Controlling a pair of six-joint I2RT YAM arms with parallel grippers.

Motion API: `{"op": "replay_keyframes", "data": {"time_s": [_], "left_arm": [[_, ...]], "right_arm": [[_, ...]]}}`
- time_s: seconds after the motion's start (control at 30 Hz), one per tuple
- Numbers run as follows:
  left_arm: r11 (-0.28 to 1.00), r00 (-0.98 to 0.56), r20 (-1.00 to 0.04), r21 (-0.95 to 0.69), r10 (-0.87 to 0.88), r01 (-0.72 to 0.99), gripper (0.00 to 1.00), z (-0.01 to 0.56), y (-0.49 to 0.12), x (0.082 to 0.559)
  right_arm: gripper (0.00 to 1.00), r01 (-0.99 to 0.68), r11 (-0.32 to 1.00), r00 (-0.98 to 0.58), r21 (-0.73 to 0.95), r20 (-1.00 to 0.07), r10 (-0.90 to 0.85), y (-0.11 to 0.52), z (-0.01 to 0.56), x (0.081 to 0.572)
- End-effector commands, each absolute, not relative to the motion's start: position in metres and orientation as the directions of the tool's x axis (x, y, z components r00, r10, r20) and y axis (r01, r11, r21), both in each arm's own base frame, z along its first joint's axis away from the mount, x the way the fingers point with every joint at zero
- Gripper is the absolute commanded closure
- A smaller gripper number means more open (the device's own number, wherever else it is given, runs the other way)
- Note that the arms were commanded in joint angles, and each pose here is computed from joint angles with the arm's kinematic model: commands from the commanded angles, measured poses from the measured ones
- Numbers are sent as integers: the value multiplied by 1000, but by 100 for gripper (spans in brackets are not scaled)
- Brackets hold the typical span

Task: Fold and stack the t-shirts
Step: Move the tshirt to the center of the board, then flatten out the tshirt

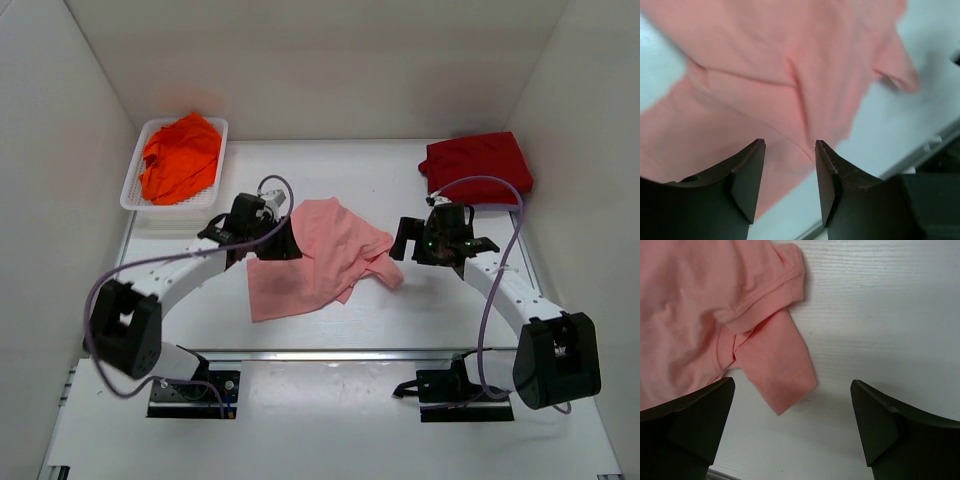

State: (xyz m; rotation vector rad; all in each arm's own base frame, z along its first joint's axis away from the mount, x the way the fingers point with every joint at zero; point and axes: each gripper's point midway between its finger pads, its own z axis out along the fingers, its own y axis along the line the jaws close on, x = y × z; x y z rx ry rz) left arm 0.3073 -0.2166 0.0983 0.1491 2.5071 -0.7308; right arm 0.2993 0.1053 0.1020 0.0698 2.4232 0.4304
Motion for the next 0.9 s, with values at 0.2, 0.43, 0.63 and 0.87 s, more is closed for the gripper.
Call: {"op": "replay_keyframes", "data": {"time_s": [0.2, 0.43, 0.63, 0.87], "left_arm": [[827, -882, -456, -446, 120, 343, 38, 55, -230, 221], [858, -904, -384, -382, 191, 343, 28, 16, -233, 202], [858, -918, -312, -370, 247, 356, 46, -17, -254, 191], [881, -894, -387, -311, 225, 357, 100, 16, -253, 237]], "right_arm": [[4, -100, 942, -796, 320, -594, 117, 129, 77, 308], [27, -123, 957, -866, 262, -500, 25, 145, 40, 293], [100, -131, 948, -919, 291, -394, -6, 158, 22, 278], [100, -136, 976, -846, 171, -533, -25, 128, 91, 306]]}}
